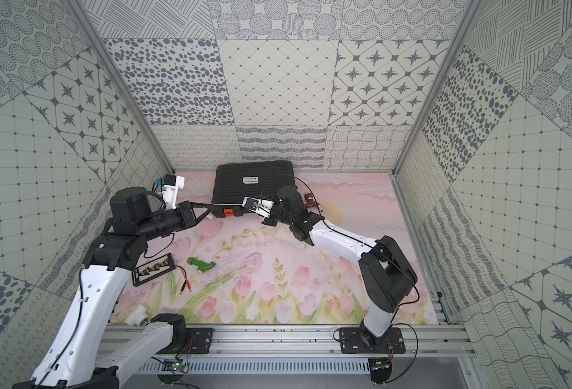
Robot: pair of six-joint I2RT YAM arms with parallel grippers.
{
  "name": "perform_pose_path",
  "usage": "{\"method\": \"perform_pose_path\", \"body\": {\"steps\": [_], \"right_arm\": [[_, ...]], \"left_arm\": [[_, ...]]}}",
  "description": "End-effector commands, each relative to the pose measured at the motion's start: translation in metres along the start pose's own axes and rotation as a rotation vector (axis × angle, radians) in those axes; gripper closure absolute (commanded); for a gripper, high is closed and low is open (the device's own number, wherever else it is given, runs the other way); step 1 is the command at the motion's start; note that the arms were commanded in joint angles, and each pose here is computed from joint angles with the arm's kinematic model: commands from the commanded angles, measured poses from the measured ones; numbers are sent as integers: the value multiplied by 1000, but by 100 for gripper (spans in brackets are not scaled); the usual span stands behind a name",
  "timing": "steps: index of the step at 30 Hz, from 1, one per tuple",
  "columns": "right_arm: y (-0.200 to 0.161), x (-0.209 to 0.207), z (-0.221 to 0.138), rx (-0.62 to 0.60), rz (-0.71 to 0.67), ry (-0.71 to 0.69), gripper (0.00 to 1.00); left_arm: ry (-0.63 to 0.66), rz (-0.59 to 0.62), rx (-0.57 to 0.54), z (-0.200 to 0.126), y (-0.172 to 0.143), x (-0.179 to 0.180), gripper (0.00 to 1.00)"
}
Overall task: Close the soil bag
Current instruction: Frap the soil bag at the center of the board.
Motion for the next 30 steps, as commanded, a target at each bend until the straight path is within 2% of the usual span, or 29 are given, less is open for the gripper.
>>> {"method": "perform_pose_path", "body": {"steps": [1, 7, 13, 17, 21, 24, 27, 30], "right_arm": [[-226, 79, -61, 862, 92, 217, 86], [-217, 61, -66, 842, 112, 163, 92], [-171, -12, -88, 735, 167, -51, 93], [-141, -71, -119, 716, 159, -245, 89], [-119, -112, -154, 745, 125, -400, 92], [-115, -130, -180, 823, 70, -486, 93], [-119, -137, -196, 906, 58, -548, 94], [-123, -128, -197, 933, 97, -572, 93]], "left_arm": [[-247, 303, -294, -48, 53, -86, 100], [-223, 279, -260, -35, 51, -71, 100], [-246, 210, -144, 4, 54, -48, 100], [-228, 258, -73, 37, 51, -49, 100], [-268, 283, -2, 74, 44, -61, 100], [-277, 308, 44, 99, 32, -67, 100], [-269, 311, 74, 119, 23, -64, 100], [-243, 283, 92, 135, 20, -50, 100]]}}
Point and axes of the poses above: each gripper's point midway between its finger pads, its own z axis out along the fingers, its own x axis along the line the jaws close on, y = z × x, the point moved 2 cm from there along -z, back along the fingers, and after that the axes turned 11 degrees about -z, right-handed, at the moved point
